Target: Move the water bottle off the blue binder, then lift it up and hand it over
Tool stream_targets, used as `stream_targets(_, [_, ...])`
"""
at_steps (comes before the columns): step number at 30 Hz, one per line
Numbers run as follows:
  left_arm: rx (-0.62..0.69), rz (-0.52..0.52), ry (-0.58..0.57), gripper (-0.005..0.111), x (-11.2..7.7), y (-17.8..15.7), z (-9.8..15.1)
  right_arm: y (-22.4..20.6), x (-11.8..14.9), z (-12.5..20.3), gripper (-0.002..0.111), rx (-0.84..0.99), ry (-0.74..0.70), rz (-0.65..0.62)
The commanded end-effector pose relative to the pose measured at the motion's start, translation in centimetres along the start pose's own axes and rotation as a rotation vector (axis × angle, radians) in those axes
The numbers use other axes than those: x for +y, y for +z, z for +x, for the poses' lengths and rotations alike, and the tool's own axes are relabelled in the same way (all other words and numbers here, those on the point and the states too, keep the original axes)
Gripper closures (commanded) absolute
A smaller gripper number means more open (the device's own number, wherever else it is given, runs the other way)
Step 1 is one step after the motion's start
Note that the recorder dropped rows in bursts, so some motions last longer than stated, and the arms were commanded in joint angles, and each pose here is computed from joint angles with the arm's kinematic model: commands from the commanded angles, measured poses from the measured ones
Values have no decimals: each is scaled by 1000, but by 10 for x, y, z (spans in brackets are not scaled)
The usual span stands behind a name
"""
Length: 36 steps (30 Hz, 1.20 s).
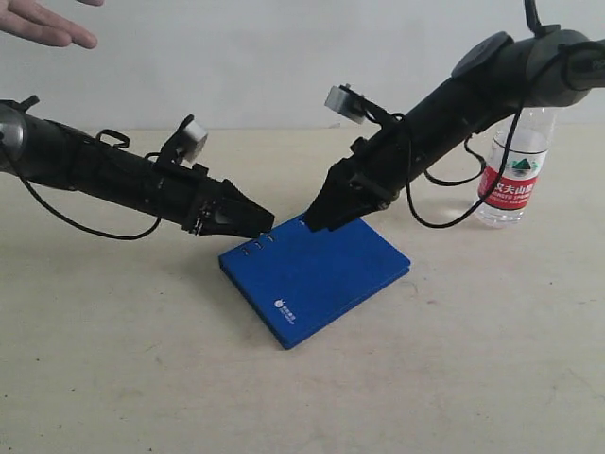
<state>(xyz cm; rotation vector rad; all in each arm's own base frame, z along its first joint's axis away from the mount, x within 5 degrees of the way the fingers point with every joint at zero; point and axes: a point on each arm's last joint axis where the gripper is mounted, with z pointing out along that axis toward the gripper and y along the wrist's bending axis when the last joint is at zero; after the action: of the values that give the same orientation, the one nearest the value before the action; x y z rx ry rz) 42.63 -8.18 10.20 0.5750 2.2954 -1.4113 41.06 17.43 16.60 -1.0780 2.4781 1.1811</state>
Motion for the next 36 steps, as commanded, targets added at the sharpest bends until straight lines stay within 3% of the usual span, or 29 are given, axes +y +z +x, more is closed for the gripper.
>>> stream_targets(1, [-4, 31, -25, 55, -6, -2, -3, -27, 15, -2, 64, 50, -85, 88])
stream_targets(4, [21, 6, -23, 55, -3, -2, -1, -38, 22, -3, 64, 64, 31, 143])
stream_targets(7, [45, -144, -5, 55, 10, -3, 1, -39, 24, -4, 64, 45, 158, 141])
stream_targets(10, [59, -237, 10, 55, 19, -3, 3, -38, 24, -4, 64, 46, 171, 140])
stream_targets(13, [103, -233, -2, 55, 18, -4, 7, -38, 23, -4, 64, 47, 181, 141])
stream_targets(17, [168, -128, -36, 55, 9, -3, 13, -38, 23, -4, 64, 46, 191, 141])
stream_targets(22, [27, -104, -20, 58, 7, -2, 0, -38, 23, -4, 64, 47, 190, 142])
stream_targets(25, [28, -76, 10, 58, 2, -3, -2, -38, 23, -4, 64, 48, 179, 142])
stream_targets(28, [46, -116, 22, 58, 6, -3, 0, -38, 23, -4, 64, 48, 179, 142])
stream_targets(34, [9, -333, 48, 58, 25, -7, -4, -38, 23, -4, 64, 48, 177, 142])
stream_targets(36, [10, -334, 49, 58, 25, -7, -4, -38, 23, -4, 64, 48, 177, 142])
